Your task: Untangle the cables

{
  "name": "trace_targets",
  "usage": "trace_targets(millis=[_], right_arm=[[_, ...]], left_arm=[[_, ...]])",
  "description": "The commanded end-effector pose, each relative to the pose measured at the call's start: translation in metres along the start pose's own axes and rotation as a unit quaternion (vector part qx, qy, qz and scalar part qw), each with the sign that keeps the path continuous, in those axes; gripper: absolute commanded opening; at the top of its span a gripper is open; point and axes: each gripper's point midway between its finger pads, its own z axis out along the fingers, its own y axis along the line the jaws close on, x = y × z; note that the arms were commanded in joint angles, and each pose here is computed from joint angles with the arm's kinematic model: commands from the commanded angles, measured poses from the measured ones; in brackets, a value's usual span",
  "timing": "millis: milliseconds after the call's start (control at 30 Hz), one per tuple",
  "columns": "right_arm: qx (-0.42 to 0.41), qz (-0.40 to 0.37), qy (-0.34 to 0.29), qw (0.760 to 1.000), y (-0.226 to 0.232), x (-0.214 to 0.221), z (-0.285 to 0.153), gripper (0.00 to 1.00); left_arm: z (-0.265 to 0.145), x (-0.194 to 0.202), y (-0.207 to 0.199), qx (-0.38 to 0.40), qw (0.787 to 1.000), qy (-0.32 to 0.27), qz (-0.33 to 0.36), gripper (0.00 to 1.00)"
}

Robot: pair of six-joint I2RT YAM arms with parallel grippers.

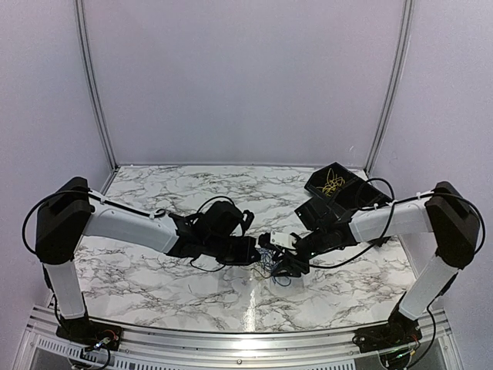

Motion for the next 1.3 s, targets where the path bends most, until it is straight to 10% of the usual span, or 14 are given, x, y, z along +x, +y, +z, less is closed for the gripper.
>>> trace_targets(millis=[0,400,1000,1267], right_arm=[[0.035,0.003,-0.003,0.999,-0.015,-0.009,0.002,0.54],[0.034,0.029,0.033,0.998,-0.022,0.010,0.017,0.25],[0.043,0.061,0.047,0.996,-0.037,0.023,0.016,0.22],[0.047,0.062,0.048,0.996,-0.039,0.024,0.014,0.22]], left_arm=[[-0.010,-0.008,-0.009,0.010,1.000,-0.009,0.020,0.00],[-0.156,-0.084,-0.047,-0.017,0.979,-0.189,0.075,0.00],[-0.430,-0.161,-0.109,-0.025,0.891,-0.435,0.128,0.00],[-0.407,-0.149,-0.087,-0.054,0.900,-0.416,0.122,0.00]])
